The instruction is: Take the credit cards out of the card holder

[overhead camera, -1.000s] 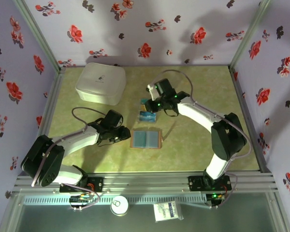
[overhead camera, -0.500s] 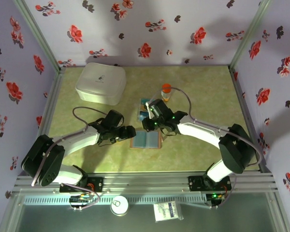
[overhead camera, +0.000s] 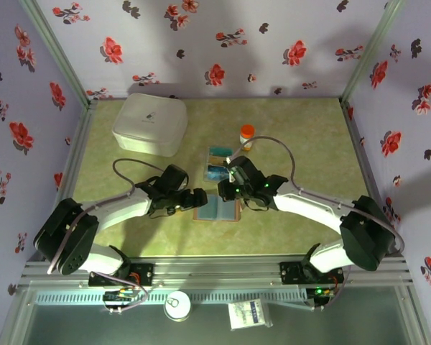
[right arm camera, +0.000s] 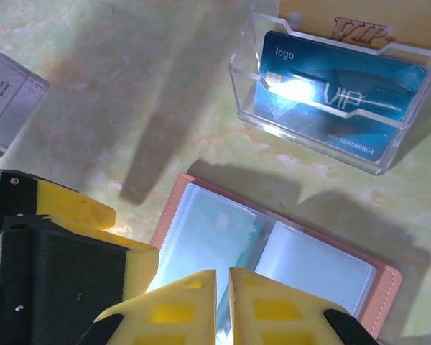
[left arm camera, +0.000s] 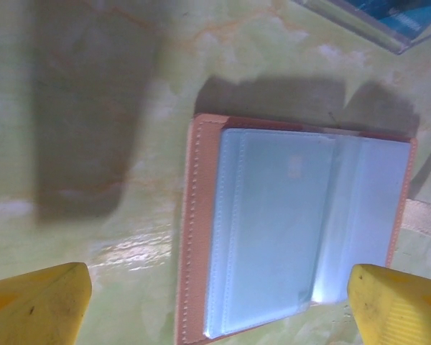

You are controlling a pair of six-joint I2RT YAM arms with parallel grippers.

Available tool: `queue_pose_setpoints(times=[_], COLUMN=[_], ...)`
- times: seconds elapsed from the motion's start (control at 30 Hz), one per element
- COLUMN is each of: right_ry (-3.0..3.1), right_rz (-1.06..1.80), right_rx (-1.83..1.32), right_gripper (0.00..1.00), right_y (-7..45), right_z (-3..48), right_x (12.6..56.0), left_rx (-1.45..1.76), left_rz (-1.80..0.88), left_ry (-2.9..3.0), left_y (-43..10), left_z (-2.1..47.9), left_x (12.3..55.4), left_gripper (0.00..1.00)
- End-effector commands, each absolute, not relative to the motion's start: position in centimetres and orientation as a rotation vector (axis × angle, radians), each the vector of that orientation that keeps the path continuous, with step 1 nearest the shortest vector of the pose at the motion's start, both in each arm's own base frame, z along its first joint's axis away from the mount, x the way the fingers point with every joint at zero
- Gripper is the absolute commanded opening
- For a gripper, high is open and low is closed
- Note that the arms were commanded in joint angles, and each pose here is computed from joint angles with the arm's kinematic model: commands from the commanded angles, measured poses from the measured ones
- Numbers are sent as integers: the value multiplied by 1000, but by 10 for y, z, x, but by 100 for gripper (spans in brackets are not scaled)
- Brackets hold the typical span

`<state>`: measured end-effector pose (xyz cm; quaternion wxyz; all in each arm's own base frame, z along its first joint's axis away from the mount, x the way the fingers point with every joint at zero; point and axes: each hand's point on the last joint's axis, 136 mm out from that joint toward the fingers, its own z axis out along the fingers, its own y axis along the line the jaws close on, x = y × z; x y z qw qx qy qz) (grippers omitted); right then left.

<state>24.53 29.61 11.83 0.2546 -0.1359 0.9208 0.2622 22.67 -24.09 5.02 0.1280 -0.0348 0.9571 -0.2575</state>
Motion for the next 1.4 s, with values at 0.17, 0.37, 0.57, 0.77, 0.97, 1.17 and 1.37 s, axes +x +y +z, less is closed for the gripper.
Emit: queue_pose_setpoints(times=[0.17, 0.37, 0.57, 0.77, 0.97, 1.17, 1.37], right_ry=[2530, 2634, 2685, 2710, 2746, 2771, 2787], right_rz=[771, 779, 805, 801, 812, 857, 930], right_rx=[-155, -37, -30, -25, -25, -23, -18], right_gripper=[13, 13, 16, 15, 16, 16, 16], right_y=[291, 293, 303, 306, 311, 321, 332], right_z=[118, 108, 96, 87, 78, 71, 64], right_x=[242, 237, 235, 235, 233, 232, 230], left_rx=[-122, -113, -103, -100, -110, -130, -135], left_rz=[-935, -931, -947, -948, -910, -866, -859], left_ry=[2726, 2766, 2790, 2797, 2836, 2855, 2859], left_y=[-265, -267, -270, -270, -266, -258, -256], left_z=[60, 50, 42, 38, 28, 22, 21], left_x=[230, 226, 224, 223, 221, 218, 217], left_gripper=[85, 79, 71, 66, 61, 53, 48])
